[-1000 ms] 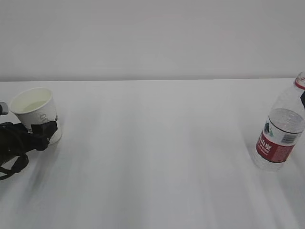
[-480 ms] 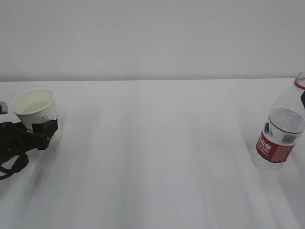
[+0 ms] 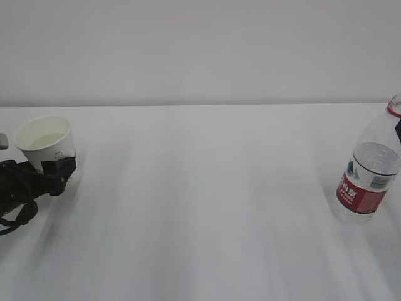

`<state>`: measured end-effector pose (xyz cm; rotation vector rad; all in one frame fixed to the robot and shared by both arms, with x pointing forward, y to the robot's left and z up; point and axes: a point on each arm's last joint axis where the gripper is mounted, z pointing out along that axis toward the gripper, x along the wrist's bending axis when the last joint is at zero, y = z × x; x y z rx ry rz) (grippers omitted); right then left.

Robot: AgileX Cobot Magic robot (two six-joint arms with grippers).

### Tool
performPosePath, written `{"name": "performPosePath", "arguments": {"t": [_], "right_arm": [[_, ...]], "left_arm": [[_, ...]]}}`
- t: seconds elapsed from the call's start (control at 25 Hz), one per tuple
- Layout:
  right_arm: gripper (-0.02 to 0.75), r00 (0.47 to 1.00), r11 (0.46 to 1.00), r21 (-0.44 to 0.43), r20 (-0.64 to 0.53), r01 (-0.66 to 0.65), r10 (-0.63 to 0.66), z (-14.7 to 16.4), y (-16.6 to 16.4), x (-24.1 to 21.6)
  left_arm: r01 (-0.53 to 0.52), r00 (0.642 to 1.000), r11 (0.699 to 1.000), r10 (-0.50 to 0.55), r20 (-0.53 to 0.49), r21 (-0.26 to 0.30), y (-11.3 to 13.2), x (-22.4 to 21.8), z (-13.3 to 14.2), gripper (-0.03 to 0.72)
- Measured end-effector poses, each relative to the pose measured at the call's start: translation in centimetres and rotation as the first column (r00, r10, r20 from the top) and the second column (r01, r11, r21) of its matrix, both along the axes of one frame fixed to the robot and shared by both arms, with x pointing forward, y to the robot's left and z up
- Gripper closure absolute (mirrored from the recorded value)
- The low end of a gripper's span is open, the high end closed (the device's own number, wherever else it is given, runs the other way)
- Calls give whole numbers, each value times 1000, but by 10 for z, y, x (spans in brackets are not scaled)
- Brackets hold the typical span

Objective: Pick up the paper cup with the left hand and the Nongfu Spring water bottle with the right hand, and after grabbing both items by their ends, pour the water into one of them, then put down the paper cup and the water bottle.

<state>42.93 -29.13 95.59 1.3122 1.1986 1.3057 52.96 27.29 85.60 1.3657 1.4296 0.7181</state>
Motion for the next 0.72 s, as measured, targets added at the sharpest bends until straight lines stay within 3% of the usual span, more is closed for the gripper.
{"name": "performPosePath", "arguments": {"t": [0.72], "right_arm": [[162, 1000, 1000, 0, 0, 0, 0, 0, 0, 0]], "left_arm": [[-4, 991, 1000, 3, -131, -5, 2, -41, -14, 42]]}}
